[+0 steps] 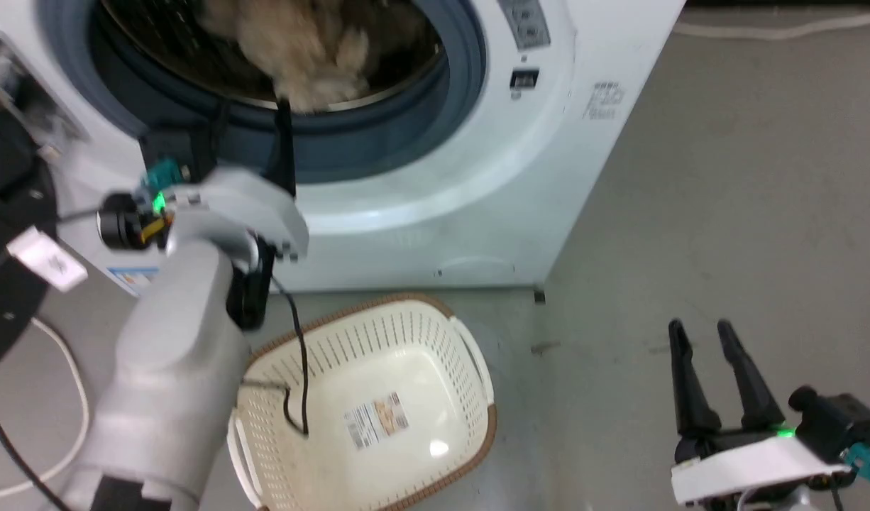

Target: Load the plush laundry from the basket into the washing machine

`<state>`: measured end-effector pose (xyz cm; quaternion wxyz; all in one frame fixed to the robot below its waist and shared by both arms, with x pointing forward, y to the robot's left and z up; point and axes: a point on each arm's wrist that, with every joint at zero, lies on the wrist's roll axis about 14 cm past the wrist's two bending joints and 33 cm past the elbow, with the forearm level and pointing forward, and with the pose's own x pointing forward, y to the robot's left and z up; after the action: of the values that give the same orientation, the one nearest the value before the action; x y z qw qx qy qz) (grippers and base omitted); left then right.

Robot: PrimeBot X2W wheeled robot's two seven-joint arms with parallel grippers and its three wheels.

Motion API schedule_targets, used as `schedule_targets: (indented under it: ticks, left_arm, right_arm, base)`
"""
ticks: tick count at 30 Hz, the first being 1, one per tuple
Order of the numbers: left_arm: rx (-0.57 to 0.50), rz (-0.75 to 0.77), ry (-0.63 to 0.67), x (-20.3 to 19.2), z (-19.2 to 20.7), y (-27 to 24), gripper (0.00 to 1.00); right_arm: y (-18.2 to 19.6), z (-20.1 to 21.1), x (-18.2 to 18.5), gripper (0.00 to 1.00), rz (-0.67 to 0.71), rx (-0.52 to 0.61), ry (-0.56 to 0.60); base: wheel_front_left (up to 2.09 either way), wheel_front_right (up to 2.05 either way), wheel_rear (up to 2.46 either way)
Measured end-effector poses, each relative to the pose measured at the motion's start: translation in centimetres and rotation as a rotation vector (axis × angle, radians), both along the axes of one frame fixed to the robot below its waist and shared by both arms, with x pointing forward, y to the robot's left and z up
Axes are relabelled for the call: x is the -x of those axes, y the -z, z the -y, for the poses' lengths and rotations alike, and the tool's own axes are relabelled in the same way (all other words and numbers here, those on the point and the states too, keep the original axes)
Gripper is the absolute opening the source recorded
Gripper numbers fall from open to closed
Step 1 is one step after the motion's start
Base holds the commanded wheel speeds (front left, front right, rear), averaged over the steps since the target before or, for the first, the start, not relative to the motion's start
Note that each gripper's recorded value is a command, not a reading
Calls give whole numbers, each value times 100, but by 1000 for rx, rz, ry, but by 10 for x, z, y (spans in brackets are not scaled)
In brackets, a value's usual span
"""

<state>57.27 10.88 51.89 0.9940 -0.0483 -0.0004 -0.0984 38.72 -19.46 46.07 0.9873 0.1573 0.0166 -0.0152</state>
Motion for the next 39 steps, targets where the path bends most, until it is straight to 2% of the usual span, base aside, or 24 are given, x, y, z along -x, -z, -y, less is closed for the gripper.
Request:
schedule_targets:
  ticks: [9, 15, 25, 39]
  left_arm:
    - [22, 62, -9, 56, -15, -26, 100]
    - [42, 125, -65, 88, -37, -44, 100]
    - [45, 126, -127, 153, -57, -29, 100]
    - [34, 51, -177, 202, -70, -3, 100]
  right_arm:
    - [-21, -10, 23, 100, 55, -2, -27]
    - [-33, -19, 30, 100, 92, 3, -57]
    - [-40, -28, 46, 100, 116, 28, -89]
    - [-40, -26, 53, 100, 118, 85, -89]
  base:
    - [0, 0, 0]
    - [0, 0, 0]
    - [0, 0, 0]
    - [0, 0, 0]
